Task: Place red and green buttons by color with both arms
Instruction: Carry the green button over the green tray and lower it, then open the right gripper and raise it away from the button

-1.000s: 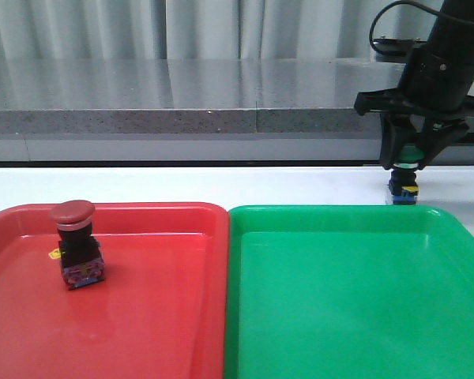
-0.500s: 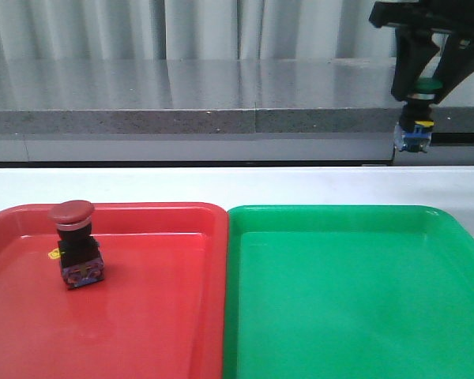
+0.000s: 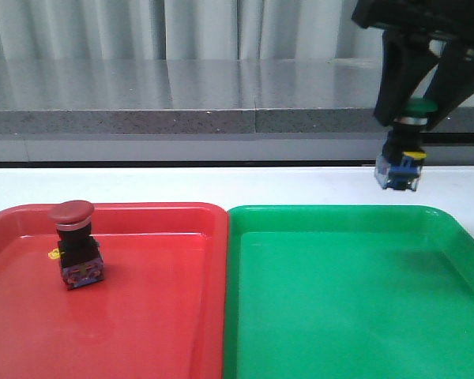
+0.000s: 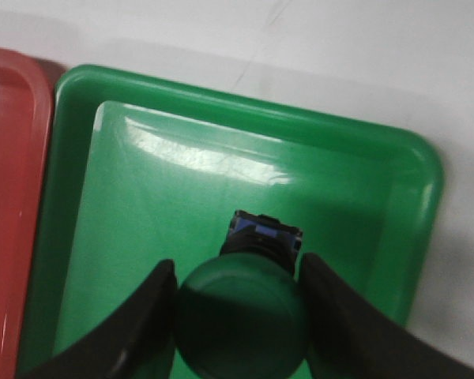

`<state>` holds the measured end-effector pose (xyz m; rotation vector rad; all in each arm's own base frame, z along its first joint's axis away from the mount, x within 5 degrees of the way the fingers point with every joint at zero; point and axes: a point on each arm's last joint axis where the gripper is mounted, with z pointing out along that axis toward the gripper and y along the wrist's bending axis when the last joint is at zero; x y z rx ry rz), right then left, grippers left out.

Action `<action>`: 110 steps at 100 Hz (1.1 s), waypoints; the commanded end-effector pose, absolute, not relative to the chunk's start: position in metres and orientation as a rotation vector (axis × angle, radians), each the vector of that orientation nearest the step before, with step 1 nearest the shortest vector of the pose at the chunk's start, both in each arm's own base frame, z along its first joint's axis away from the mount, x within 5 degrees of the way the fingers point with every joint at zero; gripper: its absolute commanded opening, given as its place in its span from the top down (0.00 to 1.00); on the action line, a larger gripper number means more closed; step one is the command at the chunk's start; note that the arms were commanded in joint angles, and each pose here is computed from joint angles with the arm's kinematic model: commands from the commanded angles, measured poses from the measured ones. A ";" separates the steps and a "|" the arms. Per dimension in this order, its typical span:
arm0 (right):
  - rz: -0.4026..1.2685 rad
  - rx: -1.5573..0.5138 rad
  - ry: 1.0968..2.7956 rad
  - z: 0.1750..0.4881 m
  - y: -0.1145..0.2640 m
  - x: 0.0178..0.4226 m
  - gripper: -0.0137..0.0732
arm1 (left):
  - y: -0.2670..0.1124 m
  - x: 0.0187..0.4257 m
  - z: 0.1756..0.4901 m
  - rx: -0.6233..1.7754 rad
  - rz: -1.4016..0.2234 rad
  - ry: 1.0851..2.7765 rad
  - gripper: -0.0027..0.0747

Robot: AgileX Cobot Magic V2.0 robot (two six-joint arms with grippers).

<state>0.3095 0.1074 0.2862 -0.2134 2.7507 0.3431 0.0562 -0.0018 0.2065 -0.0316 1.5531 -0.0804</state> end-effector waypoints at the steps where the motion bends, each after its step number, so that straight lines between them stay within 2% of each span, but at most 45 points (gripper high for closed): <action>1: 0.407 -0.241 2.654 0.298 0.122 0.299 0.47 | -0.001 0.053 0.212 -0.040 -0.088 1.447 0.99; 22: 0.420 -0.351 2.656 0.263 0.150 0.280 0.47 | -0.001 0.053 0.212 -0.040 -0.088 1.447 0.99; 67: 0.382 -0.360 2.794 0.217 0.157 0.285 0.47 | -0.001 0.053 0.212 -0.040 -0.088 1.447 0.99; 78: 0.379 -0.363 2.802 0.216 0.157 0.285 0.38 | -0.001 0.053 0.212 -0.040 -0.088 1.447 0.99; 92: 0.380 -0.363 2.798 0.216 0.157 0.285 0.16 | -0.001 0.053 0.212 -0.040 -0.088 1.447 0.99; 110: 0.387 -0.361 2.770 0.222 0.157 0.285 0.15 | -0.001 0.053 0.212 -0.040 -0.088 1.447 0.99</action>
